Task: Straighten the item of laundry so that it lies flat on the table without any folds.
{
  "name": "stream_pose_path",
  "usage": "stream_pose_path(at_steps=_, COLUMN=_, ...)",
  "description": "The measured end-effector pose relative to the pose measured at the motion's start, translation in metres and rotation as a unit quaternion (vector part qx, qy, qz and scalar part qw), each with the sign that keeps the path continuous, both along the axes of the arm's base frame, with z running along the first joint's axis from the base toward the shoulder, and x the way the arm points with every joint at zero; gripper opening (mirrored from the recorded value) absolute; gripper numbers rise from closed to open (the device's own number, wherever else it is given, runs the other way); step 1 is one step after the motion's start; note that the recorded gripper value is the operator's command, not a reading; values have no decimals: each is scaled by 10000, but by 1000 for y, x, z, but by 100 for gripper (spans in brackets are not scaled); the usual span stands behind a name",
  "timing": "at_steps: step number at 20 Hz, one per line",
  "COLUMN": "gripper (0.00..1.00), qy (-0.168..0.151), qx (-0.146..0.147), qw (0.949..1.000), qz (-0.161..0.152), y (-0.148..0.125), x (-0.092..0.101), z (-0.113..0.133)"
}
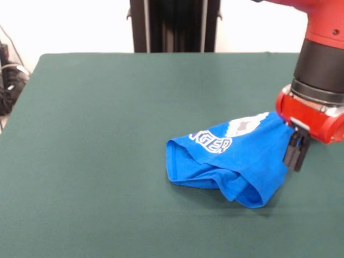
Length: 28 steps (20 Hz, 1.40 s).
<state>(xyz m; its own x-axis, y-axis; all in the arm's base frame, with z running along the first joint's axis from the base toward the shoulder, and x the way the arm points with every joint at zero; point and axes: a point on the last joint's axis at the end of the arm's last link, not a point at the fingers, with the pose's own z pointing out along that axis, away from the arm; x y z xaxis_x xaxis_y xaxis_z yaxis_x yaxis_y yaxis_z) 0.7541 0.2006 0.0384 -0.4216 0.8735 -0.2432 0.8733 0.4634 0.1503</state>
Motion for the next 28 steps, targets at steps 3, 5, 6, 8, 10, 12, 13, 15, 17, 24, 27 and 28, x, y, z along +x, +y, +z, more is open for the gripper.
stream_pose_path(at_steps=3, gripper=0, qy=760, qx=57, qw=9968, qz=-227, y=0, x=-16, z=14)
stream_pose_path(at_steps=5, gripper=0, qy=1194, qx=117, qw=9921, qz=-359, y=1, x=-26, z=22)
stream_pose_path(at_steps=6, gripper=0, qy=1387, qx=148, qw=9893, qz=-417, y=1, x=-31, z=25)
stream_pose_path(at_steps=8, gripper=0, qy=2015, qx=265, qw=9772, qz=-610, y=1, x=-46, z=38)
stream_pose_path(at_steps=10, gripper=0, qy=2684, qx=436, qw=9587, qz=-838, y=-3, x=-63, z=52)
stream_pose_path(at_steps=12, gripper=0, qy=2870, qx=507, qw=9521, qz=-922, y=-6, x=-68, z=56)
stream_pose_path(at_steps=13, gripper=0, qy=2962, qx=558, qw=9483, qz=-993, y=-10, x=-72, z=57)
stream_pose_path(at_steps=15, gripper=0, qy=3088, qx=633, qw=9425, qz=-1108, y=-18, x=-78, z=58)
stream_pose_path(at_steps=17, gripper=0, qy=3181, qx=680, qw=9376, qz=-1229, y=-29, x=-85, z=53)
stream_pose_path(at_steps=24, gripper=0, qy=3155, qx=754, qw=9352, qz=-1422, y=-52, x=-103, z=23)
stream_pose_path(at_steps=27, gripper=0, qy=2982, qx=779, qw=9406, qz=-1423, y=-53, x=-106, z=3)
stream_pose_path(at_steps=28, gripper=0, qy=2880, qx=780, qw=9440, qz=-1410, y=-53, x=-107, z=-8)
